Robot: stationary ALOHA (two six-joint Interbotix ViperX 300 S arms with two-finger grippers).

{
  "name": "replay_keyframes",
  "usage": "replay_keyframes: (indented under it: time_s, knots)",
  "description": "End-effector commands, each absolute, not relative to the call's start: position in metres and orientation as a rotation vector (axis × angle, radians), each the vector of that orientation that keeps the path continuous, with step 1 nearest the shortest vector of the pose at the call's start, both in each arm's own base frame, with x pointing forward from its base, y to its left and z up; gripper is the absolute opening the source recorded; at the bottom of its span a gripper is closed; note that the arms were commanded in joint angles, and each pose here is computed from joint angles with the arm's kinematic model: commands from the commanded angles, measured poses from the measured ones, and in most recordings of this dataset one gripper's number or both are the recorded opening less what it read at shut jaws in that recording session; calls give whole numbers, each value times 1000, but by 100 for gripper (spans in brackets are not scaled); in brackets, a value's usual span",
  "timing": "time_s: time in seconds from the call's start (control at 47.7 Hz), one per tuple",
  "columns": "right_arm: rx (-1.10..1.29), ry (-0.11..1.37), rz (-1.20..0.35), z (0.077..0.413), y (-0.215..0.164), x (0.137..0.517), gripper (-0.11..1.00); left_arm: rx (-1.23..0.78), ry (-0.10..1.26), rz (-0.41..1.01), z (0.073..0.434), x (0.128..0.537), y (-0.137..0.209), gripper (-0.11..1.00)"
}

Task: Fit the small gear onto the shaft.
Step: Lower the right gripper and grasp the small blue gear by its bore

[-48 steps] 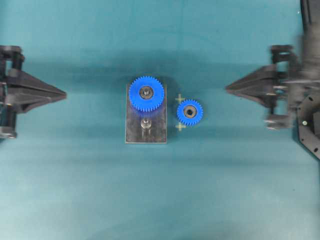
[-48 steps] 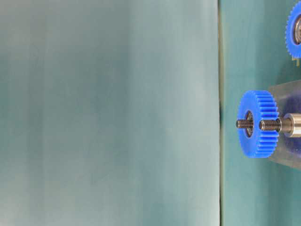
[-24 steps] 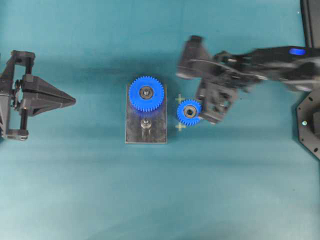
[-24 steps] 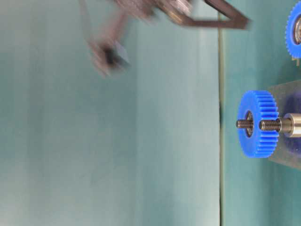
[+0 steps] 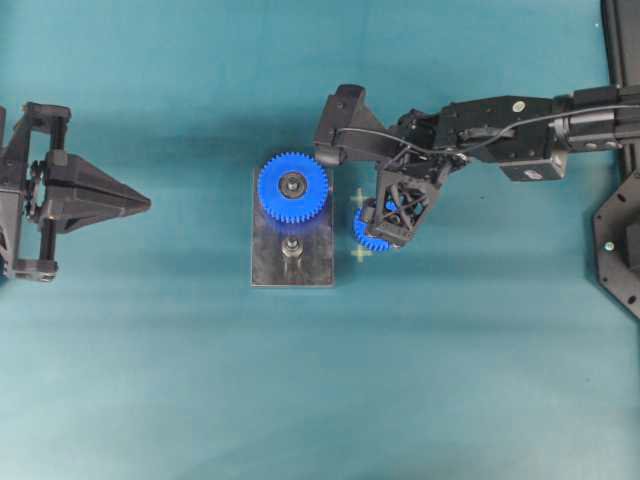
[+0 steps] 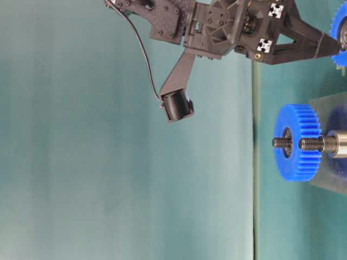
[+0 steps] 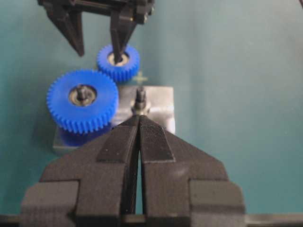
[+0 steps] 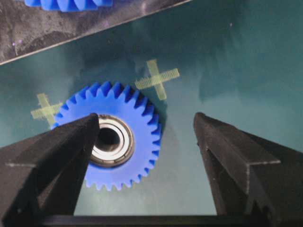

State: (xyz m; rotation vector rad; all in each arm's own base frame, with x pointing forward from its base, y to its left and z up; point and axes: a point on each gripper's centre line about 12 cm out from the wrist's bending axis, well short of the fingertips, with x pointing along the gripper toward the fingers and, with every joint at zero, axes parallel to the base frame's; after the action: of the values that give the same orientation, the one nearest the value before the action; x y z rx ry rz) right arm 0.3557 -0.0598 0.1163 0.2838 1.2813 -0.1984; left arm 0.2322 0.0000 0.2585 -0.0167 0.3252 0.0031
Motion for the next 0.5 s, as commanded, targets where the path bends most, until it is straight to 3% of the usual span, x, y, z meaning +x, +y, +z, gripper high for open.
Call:
replay_keyframes:
  time_s: [0.0, 0.482]
  knots:
    - [283, 1275, -198, 123, -61, 357, 89, -15, 299, 4, 267, 235, 0, 0]
    - [285, 1341, -198, 108, -60, 352, 89, -20, 301, 5, 266, 234, 0, 0]
